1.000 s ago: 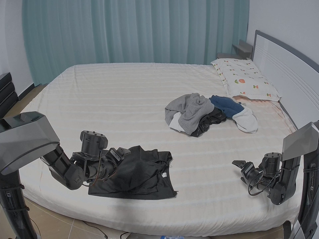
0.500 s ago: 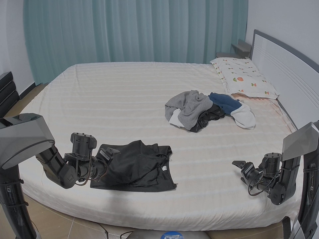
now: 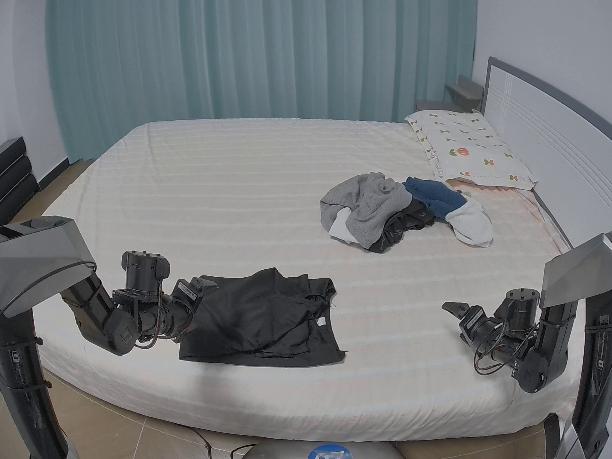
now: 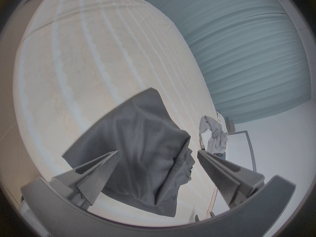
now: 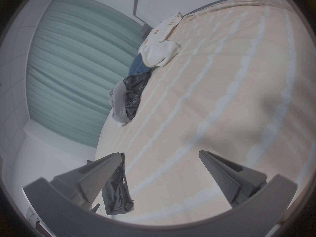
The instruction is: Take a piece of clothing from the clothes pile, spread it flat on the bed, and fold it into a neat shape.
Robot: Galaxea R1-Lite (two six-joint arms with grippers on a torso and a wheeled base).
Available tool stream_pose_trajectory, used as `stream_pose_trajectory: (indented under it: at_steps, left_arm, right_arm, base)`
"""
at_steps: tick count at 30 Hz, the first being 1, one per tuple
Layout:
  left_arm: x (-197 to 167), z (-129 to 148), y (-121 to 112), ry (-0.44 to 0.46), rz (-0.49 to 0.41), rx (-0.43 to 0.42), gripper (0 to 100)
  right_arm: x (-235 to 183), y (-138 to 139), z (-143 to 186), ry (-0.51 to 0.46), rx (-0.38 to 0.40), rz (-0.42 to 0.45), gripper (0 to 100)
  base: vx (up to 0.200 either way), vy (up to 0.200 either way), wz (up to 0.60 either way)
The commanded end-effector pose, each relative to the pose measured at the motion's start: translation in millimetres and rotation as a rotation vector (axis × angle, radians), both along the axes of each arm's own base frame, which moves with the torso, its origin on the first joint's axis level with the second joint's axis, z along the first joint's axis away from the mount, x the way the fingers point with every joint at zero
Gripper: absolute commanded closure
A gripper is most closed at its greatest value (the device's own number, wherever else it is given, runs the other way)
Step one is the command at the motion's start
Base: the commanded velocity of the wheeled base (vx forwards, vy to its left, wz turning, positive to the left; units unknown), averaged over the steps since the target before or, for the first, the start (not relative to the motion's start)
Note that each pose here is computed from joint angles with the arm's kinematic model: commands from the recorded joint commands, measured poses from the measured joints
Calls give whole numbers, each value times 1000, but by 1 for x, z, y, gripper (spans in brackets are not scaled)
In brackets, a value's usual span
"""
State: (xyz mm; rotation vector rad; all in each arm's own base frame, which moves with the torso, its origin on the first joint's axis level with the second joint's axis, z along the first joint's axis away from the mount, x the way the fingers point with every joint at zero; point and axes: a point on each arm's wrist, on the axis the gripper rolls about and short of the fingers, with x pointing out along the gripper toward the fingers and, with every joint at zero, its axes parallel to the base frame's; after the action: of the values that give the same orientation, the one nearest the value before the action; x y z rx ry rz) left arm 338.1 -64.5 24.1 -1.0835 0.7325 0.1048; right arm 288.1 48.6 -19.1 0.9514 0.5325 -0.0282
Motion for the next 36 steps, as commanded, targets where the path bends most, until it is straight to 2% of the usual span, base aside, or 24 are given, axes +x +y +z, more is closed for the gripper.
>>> stream_pose_trajectory:
  at_steps: [1, 4, 7, 8, 9, 12, 17, 24, 28, 34, 36]
  left_arm:
    - [2, -7, 6, 15, 17, 2, 0]
    - [2, -8, 6, 13, 18, 2, 0]
    - [0, -12, 6, 27, 16, 6, 0]
    - [0, -12, 6, 27, 16, 6, 0]
    - [0, -13, 6, 29, 16, 7, 0]
    - [0, -13, 6, 30, 18, 6, 0]
    - [0, -13, 6, 32, 19, 5, 0]
    - [0, -13, 6, 31, 17, 6, 0]
    - [0, -13, 6, 31, 17, 6, 0]
    - [0, -13, 6, 30, 14, 12, 0]
    - [0, -14, 5, 31, 12, 13, 0]
  right_arm:
    - [-2, 16, 8, -39, -24, 31, 0]
    - [-4, 26, 8, -56, -82, 65, 0]
    - [-6, 38, 10, -90, -155, 136, 0]
    - [-6, 39, 10, -91, -158, 139, 0]
    - [-4, 48, 14, -123, -190, 169, 0]
    - [3, 63, 16, -139, -243, 198, 0]
    - [20, 86, 26, -142, -279, 237, 0]
    - [34, 116, 39, -123, -326, 318, 0]
    - [48, 133, 46, -112, -418, 331, 0]
    - [60, 147, 51, -73, -470, 350, 0]
    - [69, 151, 52, -27, -524, 349, 0]
  base:
    - [0, 200, 0]
    - [0, 200, 0]
    - [0, 200, 0]
    - [0, 200, 0]
    - [0, 200, 0]
    - [0, 200, 0]
    - [0, 200, 0]
    - [0, 200, 0]
    - [0, 200, 0]
    - [0, 200, 0]
    - [0, 0, 0]
